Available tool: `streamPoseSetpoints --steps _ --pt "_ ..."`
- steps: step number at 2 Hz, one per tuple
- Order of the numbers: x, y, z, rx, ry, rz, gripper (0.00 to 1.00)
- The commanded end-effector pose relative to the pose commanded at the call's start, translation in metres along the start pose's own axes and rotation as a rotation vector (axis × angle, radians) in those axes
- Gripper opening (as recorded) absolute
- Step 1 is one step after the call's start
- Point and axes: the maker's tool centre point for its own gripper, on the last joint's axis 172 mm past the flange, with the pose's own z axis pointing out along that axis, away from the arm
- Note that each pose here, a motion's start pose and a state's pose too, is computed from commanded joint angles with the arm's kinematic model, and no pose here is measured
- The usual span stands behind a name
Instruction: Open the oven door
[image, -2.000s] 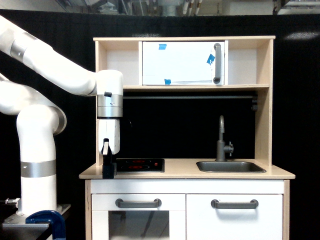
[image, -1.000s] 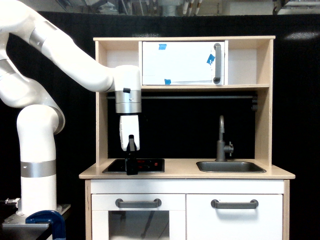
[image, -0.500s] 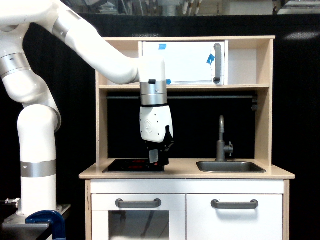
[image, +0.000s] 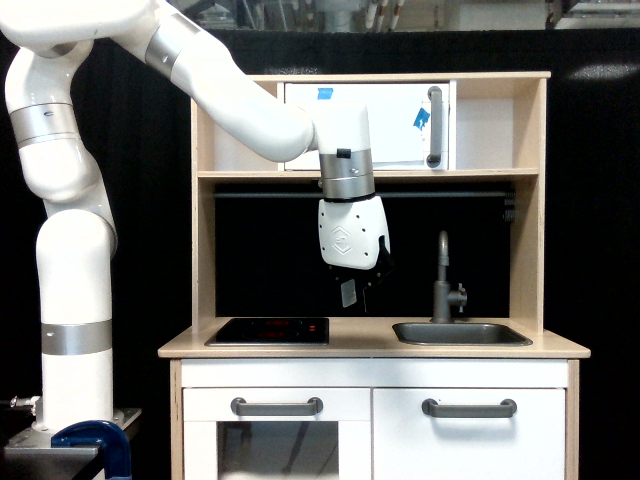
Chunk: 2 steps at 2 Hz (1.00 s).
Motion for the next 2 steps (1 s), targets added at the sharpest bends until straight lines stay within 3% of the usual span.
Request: streamPoseSetpoints --steps 1,2 --pt "0.048 0.021 -0.004 0.302 0.250 -0.466 1.00" --pt "0.072 -0.008 -0.014 0.495 0.489 -0.567 1.00"
